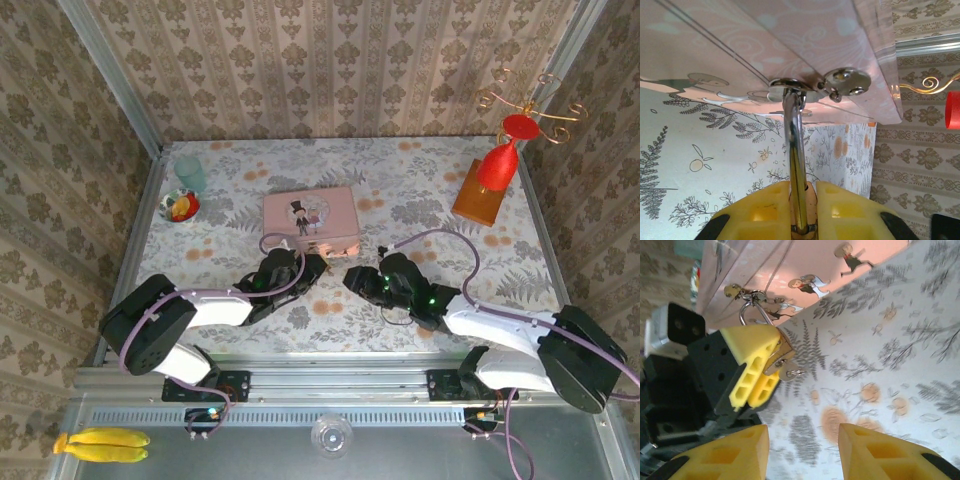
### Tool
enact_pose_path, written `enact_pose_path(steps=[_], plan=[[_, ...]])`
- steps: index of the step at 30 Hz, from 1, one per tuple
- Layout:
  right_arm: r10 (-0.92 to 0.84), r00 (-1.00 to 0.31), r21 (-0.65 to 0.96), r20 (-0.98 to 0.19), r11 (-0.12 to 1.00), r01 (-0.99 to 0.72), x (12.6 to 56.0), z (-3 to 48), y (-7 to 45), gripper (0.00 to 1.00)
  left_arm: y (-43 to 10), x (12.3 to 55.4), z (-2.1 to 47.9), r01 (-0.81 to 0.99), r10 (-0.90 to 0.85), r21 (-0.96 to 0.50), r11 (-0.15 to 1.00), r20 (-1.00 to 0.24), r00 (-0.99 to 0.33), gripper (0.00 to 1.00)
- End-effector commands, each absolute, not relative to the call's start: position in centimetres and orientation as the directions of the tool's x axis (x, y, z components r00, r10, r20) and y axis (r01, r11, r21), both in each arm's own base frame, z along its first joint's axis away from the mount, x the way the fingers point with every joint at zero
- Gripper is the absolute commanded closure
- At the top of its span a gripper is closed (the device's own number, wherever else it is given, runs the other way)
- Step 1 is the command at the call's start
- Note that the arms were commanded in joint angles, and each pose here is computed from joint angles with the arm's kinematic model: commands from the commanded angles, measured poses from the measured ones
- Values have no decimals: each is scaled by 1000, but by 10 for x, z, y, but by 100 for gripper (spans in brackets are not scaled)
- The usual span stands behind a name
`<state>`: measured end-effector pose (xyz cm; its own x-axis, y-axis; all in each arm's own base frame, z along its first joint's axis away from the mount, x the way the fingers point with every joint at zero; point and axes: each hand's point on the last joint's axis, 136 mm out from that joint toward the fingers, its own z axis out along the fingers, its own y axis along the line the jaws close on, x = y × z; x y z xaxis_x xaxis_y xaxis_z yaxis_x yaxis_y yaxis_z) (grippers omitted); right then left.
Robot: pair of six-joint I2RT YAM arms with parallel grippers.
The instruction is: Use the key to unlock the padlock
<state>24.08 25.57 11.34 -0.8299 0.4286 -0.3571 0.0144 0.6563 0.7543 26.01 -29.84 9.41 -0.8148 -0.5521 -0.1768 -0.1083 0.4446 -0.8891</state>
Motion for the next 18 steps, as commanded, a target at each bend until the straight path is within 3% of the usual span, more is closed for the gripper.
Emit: enact_pose_path(steps=[1, 4, 9, 18], plan=[[212, -761, 530, -613, 825, -197, 239, 121, 238, 58, -304, 269, 128, -7, -558, -922, 386, -227, -798, 100], [90, -666, 410, -741, 846, -341, 240, 141, 238, 58, -303, 267, 126, -11, -555, -922, 387, -223, -801, 100], [-92, -536, 244, -839, 816, -523, 236, 165, 251, 57, -299, 264, 126, -15, -562, -922, 386, -223, -797, 100], [-431, -164, -195, -888, 674, -713, 222, 164, 299, 55, -296, 256, 130, -5, -564, -923, 385, -231, -793, 100]])
